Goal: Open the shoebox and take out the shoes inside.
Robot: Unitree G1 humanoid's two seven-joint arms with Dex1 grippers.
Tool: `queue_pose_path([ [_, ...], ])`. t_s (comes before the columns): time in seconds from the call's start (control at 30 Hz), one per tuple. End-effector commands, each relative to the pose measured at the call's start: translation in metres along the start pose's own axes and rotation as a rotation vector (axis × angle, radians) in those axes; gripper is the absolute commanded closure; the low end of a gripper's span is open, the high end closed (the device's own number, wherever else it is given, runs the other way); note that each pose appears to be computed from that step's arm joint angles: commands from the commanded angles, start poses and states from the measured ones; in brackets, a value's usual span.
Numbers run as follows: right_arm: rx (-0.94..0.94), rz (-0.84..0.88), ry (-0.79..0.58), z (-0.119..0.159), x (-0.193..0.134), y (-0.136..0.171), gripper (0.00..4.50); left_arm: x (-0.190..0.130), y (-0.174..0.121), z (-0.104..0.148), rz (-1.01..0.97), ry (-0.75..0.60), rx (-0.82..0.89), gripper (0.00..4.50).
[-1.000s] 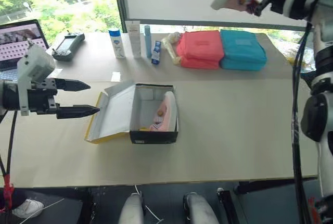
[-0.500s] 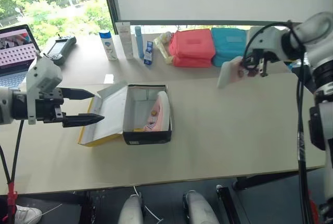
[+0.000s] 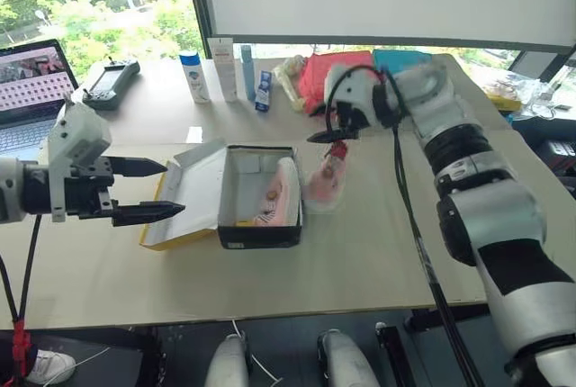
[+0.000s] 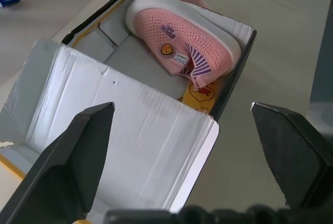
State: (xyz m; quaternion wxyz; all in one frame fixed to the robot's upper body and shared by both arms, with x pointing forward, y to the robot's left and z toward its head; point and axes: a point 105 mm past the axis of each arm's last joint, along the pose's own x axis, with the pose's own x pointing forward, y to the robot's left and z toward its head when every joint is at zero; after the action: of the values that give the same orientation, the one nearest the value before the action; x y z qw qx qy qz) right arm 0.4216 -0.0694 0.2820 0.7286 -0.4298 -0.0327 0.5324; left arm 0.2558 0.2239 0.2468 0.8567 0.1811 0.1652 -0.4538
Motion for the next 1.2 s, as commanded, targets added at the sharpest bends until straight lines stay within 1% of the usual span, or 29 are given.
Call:
queue_pose_path([
  [0.03, -0.122, -0.01, -0.124, 0.048, -0.025, -0.016, 0.05, -0.007, -0.001, 0.01, 0.023, -0.025, 0.035, 0.0],
  [0.1, -0.157, 0.072, -0.177, 0.062, -0.025, -0.005, 0.02, -0.006, 0.0, 0.009, 0.022, -0.025, 0.034, 0.0],
  [0.17, -0.267, 0.185, -0.177, 0.073, -0.016, 0.017, 0.02, -0.003, 0.001, 0.008, 0.013, -0.027, 0.034, 0.0],
  [0.23, -0.407, 0.272, -0.084, 0.072, -0.005, 0.035, 0.02, 0.001, 0.002, 0.008, 0.005, -0.033, 0.04, 0.0],
  [0.3, -0.499, 0.31, -0.033, 0.071, 0.001, 0.045, 0.02, 0.003, 0.004, 0.01, 0.002, -0.038, 0.047, 0.0],
  [0.37, -0.585, 0.353, -0.035, 0.075, 0.009, 0.056, 0.02, 0.006, 0.006, 0.013, 0.002, -0.049, 0.056, 0.0],
  [0.47, -0.706, 0.461, -0.006, 0.067, 0.015, 0.08, 0.02, 0.008, 0.003, 0.012, -0.013, -0.051, 0.059, 0.0],
  [0.57, -0.769, 0.545, -0.003, 0.064, 0.017, 0.098, 0.02, 0.009, -0.002, 0.008, -0.036, -0.044, 0.058, 0.0],
  [0.67, -0.794, 0.575, -0.028, 0.068, 0.022, 0.108, 0.02, 0.011, 0.0, 0.009, -0.023, -0.05, 0.058, 0.0],
  [0.77, -0.85, 0.599, -0.012, 0.064, 0.032, 0.116, 0.02, 0.01, 0.001, 0.011, -0.001, -0.076, 0.03, 0.0],
  [1.0, -0.902, 0.637, -0.009, 0.062, 0.049, 0.124, 0.02, 0.008, -0.003, 0.008, 0.01, -0.072, 0.024, 0.0],
  [1.2, -0.945, 0.697, 0.051, 0.046, 0.051, 0.128, 0.02, 0.005, -0.005, 0.008, 0.023, -0.072, 0.017, 0.0],
])
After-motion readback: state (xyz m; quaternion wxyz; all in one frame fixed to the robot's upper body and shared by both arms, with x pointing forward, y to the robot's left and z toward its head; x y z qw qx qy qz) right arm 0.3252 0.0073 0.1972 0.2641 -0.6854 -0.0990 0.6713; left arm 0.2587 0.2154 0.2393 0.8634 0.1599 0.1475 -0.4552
